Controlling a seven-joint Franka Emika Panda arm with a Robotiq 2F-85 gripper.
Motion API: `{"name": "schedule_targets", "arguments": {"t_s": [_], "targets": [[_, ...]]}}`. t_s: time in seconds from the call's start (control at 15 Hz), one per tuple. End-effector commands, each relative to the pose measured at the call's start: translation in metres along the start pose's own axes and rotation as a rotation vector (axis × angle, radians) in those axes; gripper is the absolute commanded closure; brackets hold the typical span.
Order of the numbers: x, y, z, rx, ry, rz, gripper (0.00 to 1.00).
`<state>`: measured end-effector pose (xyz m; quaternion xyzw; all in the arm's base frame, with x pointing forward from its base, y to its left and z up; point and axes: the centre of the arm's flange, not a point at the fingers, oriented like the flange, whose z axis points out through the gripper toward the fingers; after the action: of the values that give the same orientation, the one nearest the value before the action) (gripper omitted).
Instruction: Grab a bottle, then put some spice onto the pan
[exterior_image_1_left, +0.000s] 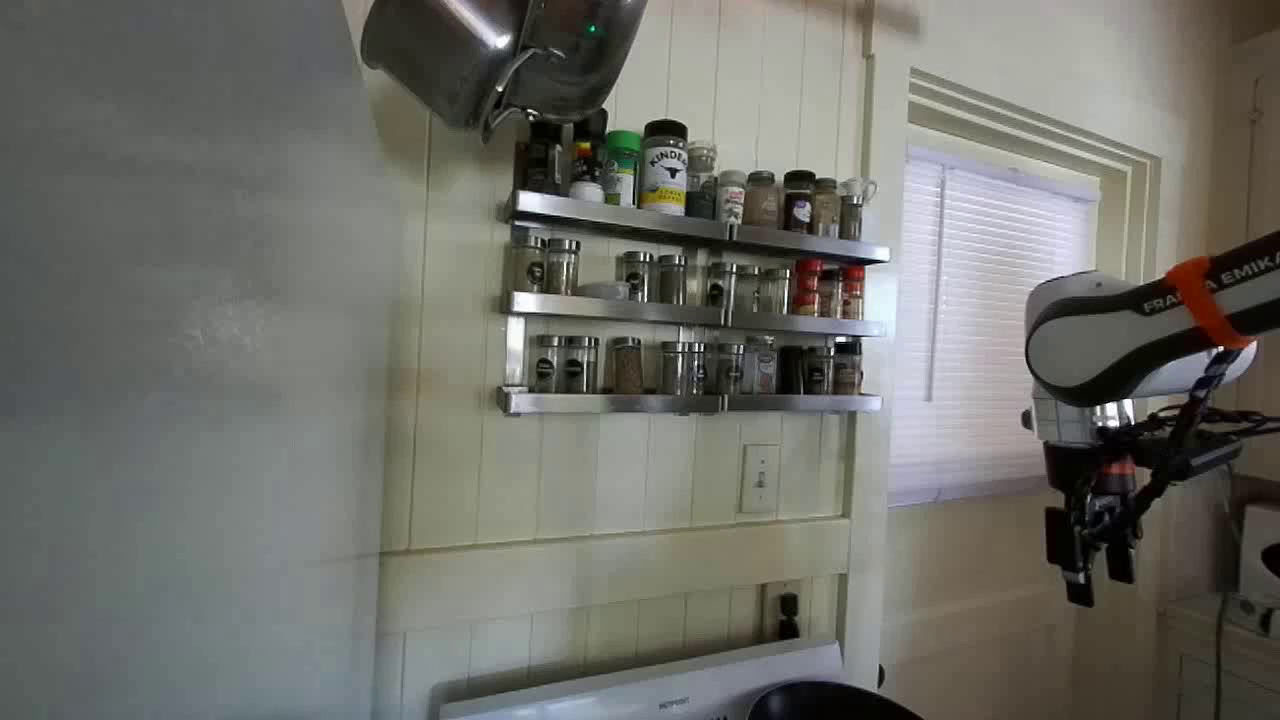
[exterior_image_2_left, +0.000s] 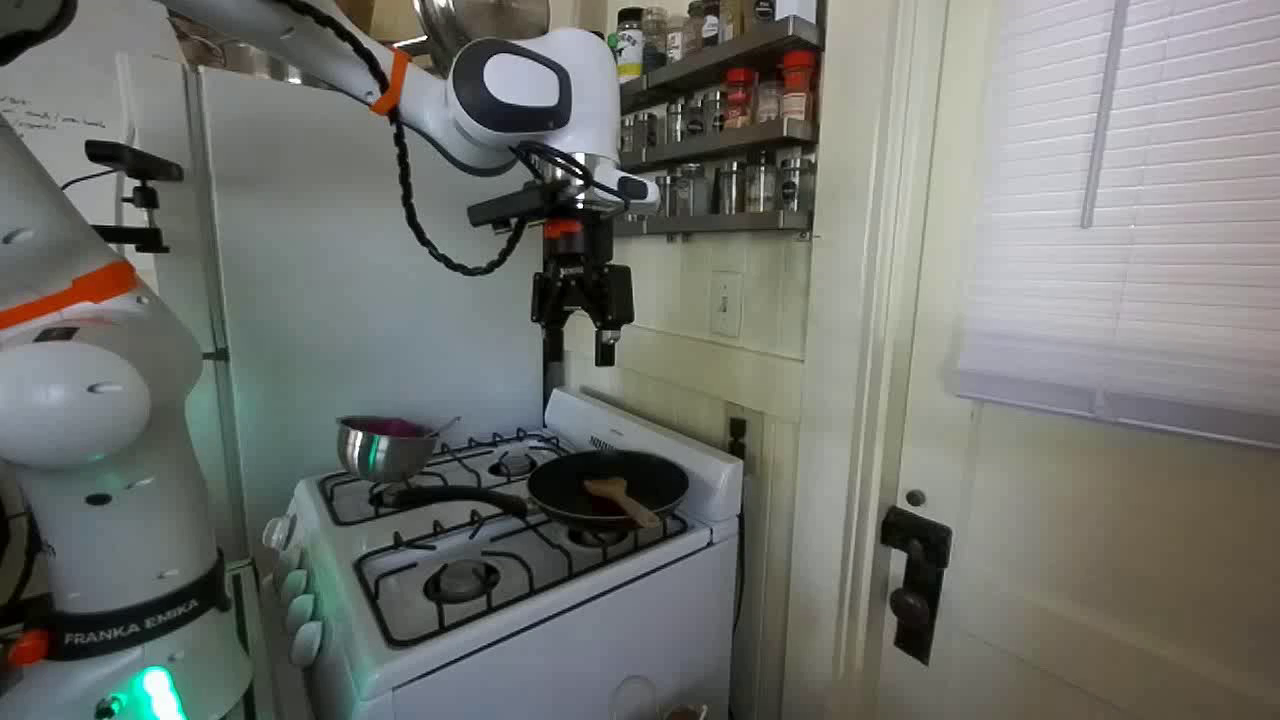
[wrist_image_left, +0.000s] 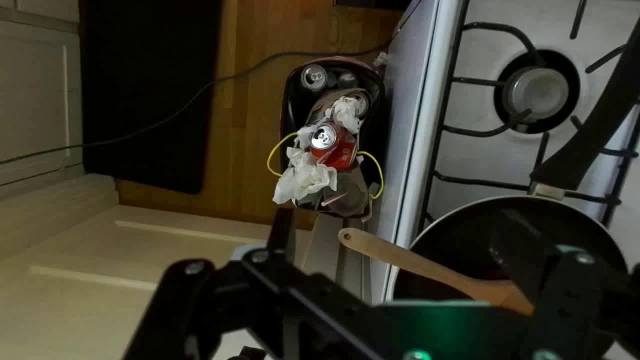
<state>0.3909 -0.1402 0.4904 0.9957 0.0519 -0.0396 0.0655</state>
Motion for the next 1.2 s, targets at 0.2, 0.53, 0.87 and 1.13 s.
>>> {"name": "schedule_targets", "arguments": {"t_s": [0.2,0.53,0.87,1.13], "targets": [[0.0,0.0,0.0,0.0,0.0,0.0,0.0],[0.0,0.0,0.0,0.0,0.0,0.0,0.0],[0.017,-0.017,-0.022,-0.071,0.081,0.026,0.0],[0.046,-0.051,-0.063,-0.186,0.262,0.07,0.0]]}}
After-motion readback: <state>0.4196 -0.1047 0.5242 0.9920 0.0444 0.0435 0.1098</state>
